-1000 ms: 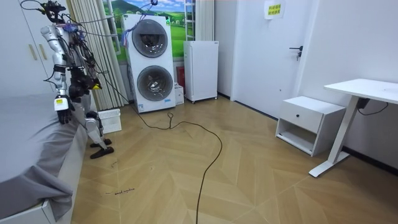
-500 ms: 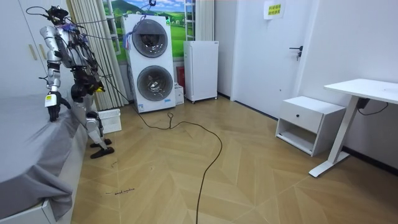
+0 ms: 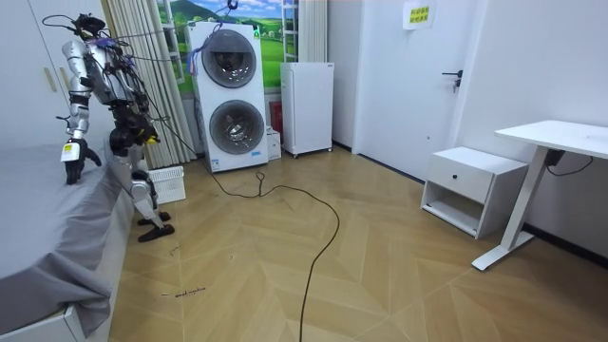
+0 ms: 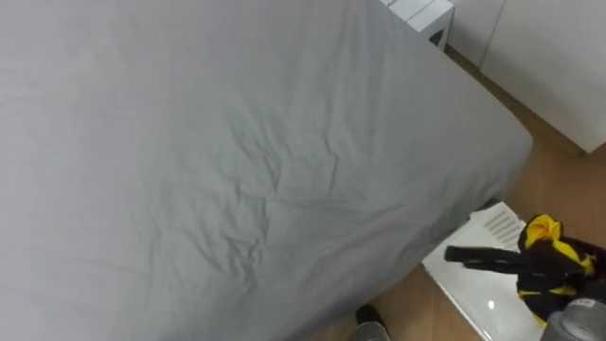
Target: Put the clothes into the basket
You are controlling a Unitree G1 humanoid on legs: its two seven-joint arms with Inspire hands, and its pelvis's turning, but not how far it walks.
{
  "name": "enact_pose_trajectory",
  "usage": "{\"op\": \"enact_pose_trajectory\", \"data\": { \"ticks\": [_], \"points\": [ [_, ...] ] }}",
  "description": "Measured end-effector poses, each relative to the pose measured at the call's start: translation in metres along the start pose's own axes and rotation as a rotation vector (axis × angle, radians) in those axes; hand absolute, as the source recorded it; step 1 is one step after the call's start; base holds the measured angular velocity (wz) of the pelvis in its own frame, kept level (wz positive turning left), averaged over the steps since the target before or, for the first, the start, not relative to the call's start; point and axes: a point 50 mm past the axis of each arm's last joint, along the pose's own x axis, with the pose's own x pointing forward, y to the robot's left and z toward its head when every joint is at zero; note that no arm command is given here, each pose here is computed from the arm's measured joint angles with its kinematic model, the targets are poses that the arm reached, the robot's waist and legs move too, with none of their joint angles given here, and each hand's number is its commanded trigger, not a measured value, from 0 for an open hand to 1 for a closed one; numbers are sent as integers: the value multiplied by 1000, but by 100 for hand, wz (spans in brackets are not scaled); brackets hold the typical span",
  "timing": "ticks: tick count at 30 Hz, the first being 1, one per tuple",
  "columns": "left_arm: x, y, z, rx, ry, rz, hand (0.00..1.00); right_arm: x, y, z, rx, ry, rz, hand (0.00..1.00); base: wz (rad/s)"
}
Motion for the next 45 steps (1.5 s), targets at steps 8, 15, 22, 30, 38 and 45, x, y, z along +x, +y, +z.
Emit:
{"op": "enact_pose_trajectory", "data": {
  "ticks": [8, 15, 22, 30, 38, 45],
  "points": [
    [1, 2, 3, 2, -10, -3, 0, 5, -5, 1, -2, 24, -23, 0, 0],
    [1, 4, 4, 3, -16, -5, 0, 4, -6, -1, -3, 36, -26, 0, 0],
    [1, 8, 4, 5, -23, -2, 0, 4, -8, -6, 16, 62, -35, 0, 1],
    [0, 10, 1, -2, -43, 3, 0, 3, -11, -10, 10, 60, -45, 0, 6],
    [-2, 14, -3, -24, -83, 23, 0, -4, -19, -30, -24, 92, -44, 0, 21],
    [-4, 17, -2, -44, -119, 33, 0, -23, -14, -72, 9, 224, -21, 0, 27]
  ]
}}
